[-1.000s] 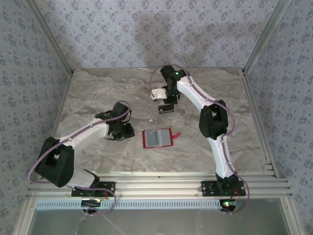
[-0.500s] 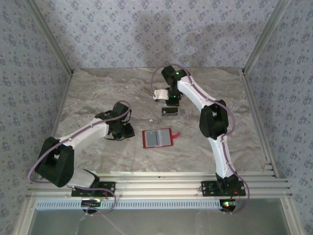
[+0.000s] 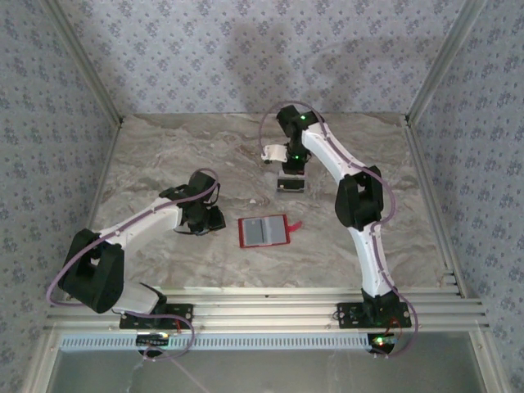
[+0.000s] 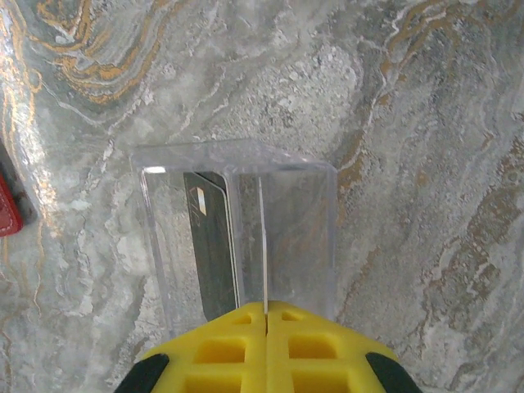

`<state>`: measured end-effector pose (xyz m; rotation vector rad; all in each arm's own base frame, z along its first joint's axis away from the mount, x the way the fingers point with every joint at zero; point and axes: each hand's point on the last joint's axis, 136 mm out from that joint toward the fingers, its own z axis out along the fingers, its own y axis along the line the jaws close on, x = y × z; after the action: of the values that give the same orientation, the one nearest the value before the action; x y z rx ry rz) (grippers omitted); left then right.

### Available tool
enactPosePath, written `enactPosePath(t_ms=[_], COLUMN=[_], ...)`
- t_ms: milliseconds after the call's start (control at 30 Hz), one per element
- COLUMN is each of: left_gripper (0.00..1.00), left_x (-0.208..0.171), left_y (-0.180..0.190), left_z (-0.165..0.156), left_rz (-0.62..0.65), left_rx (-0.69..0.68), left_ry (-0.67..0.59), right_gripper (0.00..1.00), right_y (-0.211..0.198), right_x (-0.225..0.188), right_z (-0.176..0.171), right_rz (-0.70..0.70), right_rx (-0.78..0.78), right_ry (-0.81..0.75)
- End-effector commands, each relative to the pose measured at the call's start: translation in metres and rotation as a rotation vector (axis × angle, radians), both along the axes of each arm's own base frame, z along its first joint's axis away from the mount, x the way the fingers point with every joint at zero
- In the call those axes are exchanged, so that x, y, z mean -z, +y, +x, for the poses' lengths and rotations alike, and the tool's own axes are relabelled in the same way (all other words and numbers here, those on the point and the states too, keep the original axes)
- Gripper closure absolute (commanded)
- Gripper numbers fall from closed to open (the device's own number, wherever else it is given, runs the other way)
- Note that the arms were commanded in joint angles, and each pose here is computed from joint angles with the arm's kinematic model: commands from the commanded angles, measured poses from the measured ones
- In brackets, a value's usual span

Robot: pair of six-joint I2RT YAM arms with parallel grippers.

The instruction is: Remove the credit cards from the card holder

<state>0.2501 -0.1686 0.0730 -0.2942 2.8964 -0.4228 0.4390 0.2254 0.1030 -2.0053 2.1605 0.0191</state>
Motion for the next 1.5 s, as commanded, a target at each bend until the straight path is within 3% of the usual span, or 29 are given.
enactPosePath(t_ms=[0,167,233,367,600,967,1200,1467], left_gripper=[0.72,0.72,0.72,0.72,0.72,0.72,0.72,0.71], left_x=[-0.002,-0.001,-0.002,-0.002,-0.001,-0.001,-0.004,-0.01], left_y=[0.002,0.004,0.004,0.003,0.001,-0.002,-0.009,-0.02], left_z=[-0.003,-0.004,-0.003,-0.002,0.0,0.002,0.014,0.035], left_rz=[-0.004,-0.001,0.0,0.0,-0.002,-0.013,-0.03,-0.057], left_rx=[-0.01,-0.014,-0.015,-0.013,-0.014,-0.002,0.008,0.021], left_ry=[0.015,0.015,0.015,0.013,0.014,0.009,-0.029,-0.084], right_gripper=[1.0,1.0,0.9,0.81,0.78,0.76,0.76,0.79], right_y=[0.004,0.006,0.005,0.005,0.001,0.002,0.011,0.015], right_x=[0.008,0.015,0.015,0.002,-0.023,-0.047,-0.058,-0.056], right_z=[-0.011,-0.008,-0.003,0.01,0.033,0.033,0.012,-0.038], right_rz=[0.008,0.005,-0.001,0.003,-0.001,0.054,0.203,0.379], right_rx=[-0.03,-0.038,-0.037,-0.023,0.016,0.09,0.372,0.736], right_ry=[0.074,0.076,0.053,-0.016,-0.158,-0.235,-0.213,-0.14])
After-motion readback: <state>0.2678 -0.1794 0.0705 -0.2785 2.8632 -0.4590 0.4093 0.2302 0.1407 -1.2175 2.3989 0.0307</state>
